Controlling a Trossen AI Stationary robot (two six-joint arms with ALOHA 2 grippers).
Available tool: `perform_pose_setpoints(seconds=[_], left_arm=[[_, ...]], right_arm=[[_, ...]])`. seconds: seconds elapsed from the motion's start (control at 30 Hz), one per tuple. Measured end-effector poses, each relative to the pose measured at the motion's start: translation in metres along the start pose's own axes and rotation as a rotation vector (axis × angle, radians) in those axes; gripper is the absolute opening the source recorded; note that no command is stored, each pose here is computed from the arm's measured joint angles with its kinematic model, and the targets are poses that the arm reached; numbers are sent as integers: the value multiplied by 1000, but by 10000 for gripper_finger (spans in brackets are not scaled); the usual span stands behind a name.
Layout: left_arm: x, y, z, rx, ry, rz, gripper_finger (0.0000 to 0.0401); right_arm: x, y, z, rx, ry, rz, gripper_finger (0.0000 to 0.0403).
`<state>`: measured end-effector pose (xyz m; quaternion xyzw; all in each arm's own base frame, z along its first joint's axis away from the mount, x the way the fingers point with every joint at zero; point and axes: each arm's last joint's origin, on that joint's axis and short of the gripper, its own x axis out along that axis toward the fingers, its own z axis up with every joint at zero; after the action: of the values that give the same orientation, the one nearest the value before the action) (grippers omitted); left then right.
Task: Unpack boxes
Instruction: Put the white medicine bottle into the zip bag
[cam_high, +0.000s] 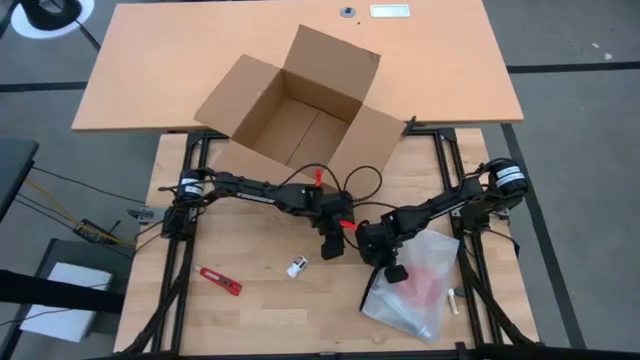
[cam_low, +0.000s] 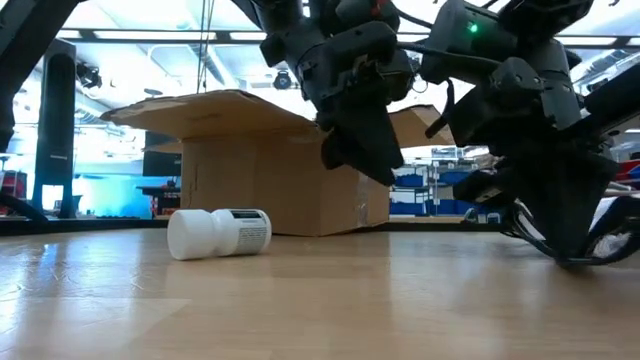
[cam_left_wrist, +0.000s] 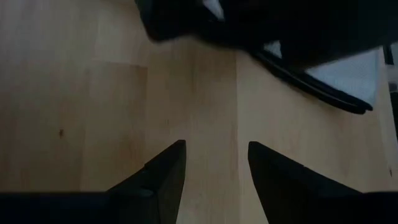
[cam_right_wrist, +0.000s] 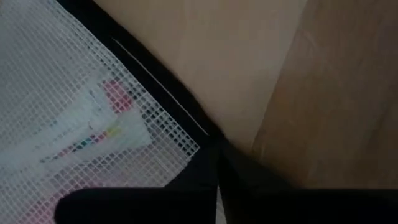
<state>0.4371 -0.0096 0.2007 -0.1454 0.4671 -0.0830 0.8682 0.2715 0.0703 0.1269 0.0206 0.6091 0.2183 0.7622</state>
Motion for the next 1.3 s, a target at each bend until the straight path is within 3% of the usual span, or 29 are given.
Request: perform_pose_setpoints(seconds=[0.13, 0.33, 0.43, 0.57, 0.7, 0.8, 0.97, 1.13, 1.3], left_arm=[[-16, -8, 4, 3, -28, -7, 186], [-22, -23, 10, -22, -98, -45, 186], [-20, -30, 10, -64, -105, -61, 186], [-4, -40, 9, -113, -128, -77, 186], [23, -47, 2, -111, -113, -91, 186], [46, -49, -5, -49, -102, -76, 186], [77, -51, -15, 81, -120, -55, 186], [97, -61, -18, 351, -225, 7, 186], [110, -65, -21, 409, -264, -1, 186]], right_arm=[[-28, 11, 4, 16, -22, -83, 2], [-83, 36, 8, 72, -204, -140, 1], [-107, 48, 5, 150, -314, -115, 1], [-117, 61, -4, 349, -328, -48, 14], [-111, 82, -16, 537, -262, -6, 47], [-100, 104, -25, 574, -219, 10, 81], [-81, 134, -39, 564, -187, -71, 133], [-66, 152, -47, 520, -207, -161, 160], [-51, 159, -50, 521, -189, -205, 164]])
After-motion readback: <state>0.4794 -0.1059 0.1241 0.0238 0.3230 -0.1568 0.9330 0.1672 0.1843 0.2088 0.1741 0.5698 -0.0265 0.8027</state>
